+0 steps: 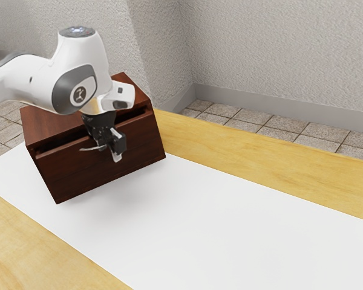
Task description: Pull the drawer handle with one arm to open the drawer
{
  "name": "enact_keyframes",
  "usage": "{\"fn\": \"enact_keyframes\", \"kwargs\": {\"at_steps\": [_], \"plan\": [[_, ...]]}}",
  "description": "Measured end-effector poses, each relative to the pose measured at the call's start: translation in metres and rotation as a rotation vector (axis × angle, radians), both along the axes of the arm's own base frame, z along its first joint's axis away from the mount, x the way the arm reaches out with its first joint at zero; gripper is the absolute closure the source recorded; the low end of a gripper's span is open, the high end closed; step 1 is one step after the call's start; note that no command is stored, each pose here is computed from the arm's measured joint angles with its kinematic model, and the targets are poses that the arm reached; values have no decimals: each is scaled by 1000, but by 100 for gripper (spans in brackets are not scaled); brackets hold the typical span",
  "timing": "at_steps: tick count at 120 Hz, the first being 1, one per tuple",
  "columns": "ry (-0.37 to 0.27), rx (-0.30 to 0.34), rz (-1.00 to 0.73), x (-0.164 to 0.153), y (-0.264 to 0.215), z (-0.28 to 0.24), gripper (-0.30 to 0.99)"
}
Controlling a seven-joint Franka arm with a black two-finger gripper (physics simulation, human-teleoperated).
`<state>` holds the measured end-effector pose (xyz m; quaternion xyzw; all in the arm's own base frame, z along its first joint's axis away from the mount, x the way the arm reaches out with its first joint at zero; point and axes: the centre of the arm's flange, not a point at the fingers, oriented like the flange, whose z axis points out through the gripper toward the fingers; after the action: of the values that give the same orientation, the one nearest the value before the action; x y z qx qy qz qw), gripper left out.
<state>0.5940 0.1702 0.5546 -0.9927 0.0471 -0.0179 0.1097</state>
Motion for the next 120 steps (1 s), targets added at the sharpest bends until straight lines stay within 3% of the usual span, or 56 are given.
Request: {"fn": "enact_keyframes", "kwargs": {"at_steps": [36, 55, 68, 81, 120], "plan": [[-16, 6, 8, -5, -14, -1, 27], [-24, 9, 20, -6, -15, -2, 38], [-23, 10, 18, -7, -23, -6, 24], [-27, 11, 20, -8, -28, -8, 23], [-53, 23, 39, -23, -45, -2, 52]]}}
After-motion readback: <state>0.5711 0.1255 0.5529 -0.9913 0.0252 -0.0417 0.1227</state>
